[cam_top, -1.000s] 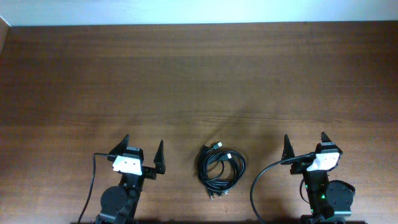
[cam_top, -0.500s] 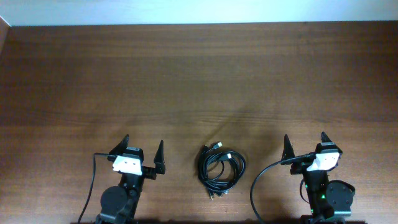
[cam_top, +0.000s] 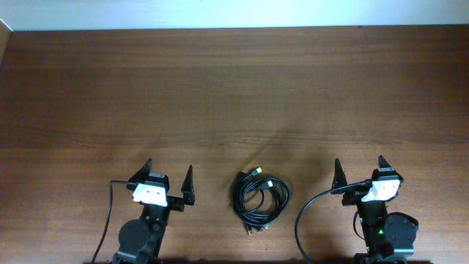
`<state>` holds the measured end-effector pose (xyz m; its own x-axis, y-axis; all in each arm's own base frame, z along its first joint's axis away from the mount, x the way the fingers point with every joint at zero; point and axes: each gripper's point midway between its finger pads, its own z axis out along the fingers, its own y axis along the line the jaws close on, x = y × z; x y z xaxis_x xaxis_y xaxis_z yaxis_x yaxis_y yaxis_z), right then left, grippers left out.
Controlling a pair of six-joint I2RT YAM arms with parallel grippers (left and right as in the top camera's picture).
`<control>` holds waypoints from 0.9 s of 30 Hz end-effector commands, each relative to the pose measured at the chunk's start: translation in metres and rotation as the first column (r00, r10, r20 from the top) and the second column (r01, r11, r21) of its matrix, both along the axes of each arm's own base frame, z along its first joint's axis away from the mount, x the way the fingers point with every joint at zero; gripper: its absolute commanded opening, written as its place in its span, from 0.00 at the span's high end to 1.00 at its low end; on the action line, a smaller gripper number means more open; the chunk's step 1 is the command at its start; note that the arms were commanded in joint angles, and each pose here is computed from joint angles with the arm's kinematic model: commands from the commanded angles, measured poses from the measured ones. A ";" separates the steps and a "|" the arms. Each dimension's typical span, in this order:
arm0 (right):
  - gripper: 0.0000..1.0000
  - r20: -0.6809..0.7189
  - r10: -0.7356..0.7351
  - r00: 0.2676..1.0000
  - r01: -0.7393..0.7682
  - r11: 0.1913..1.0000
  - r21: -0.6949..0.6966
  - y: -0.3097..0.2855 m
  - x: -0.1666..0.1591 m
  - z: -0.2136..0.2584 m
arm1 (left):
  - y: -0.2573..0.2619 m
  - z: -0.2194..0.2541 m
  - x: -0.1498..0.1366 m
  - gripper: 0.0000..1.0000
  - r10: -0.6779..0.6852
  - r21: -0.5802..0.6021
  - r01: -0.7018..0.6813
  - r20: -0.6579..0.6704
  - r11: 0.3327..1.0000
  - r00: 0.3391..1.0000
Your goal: Untangle cables
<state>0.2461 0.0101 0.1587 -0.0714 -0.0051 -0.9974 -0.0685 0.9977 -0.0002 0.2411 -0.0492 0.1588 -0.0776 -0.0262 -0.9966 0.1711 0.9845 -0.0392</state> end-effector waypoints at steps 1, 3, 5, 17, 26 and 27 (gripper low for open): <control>0.01 -0.004 -0.008 1.000 0.008 1.000 -0.002 -0.001 0.000 -0.002 | 0.001 -0.001 0.000 0.01 0.004 0.016 -0.004 0.002 1.000 1.000; 0.01 -0.004 -0.008 1.000 0.008 1.000 -0.002 -0.001 0.000 -0.002 | 0.001 -0.001 0.000 0.01 0.004 0.016 -0.004 0.001 1.000 1.000; 0.01 -0.004 -0.008 1.000 0.008 1.000 -0.002 -0.001 0.000 -0.002 | 0.001 -0.002 0.000 0.01 0.003 0.017 -0.003 -0.004 1.000 1.000; 0.01 -0.004 -0.008 1.000 0.008 1.000 -0.002 -0.001 0.000 -0.002 | -0.007 -0.009 -0.001 0.01 -0.045 0.020 0.045 -0.036 0.999 0.998; 0.01 -0.004 -0.008 1.000 0.008 1.000 -0.002 -0.001 0.000 -0.002 | -0.007 -0.004 -0.004 0.01 -0.045 0.024 0.047 -0.056 0.999 0.997; 0.01 -0.004 -0.008 1.000 0.008 1.000 -0.002 -0.001 0.000 -0.002 | -0.006 -0.003 -0.004 0.01 -0.045 0.025 0.047 -0.060 0.999 0.997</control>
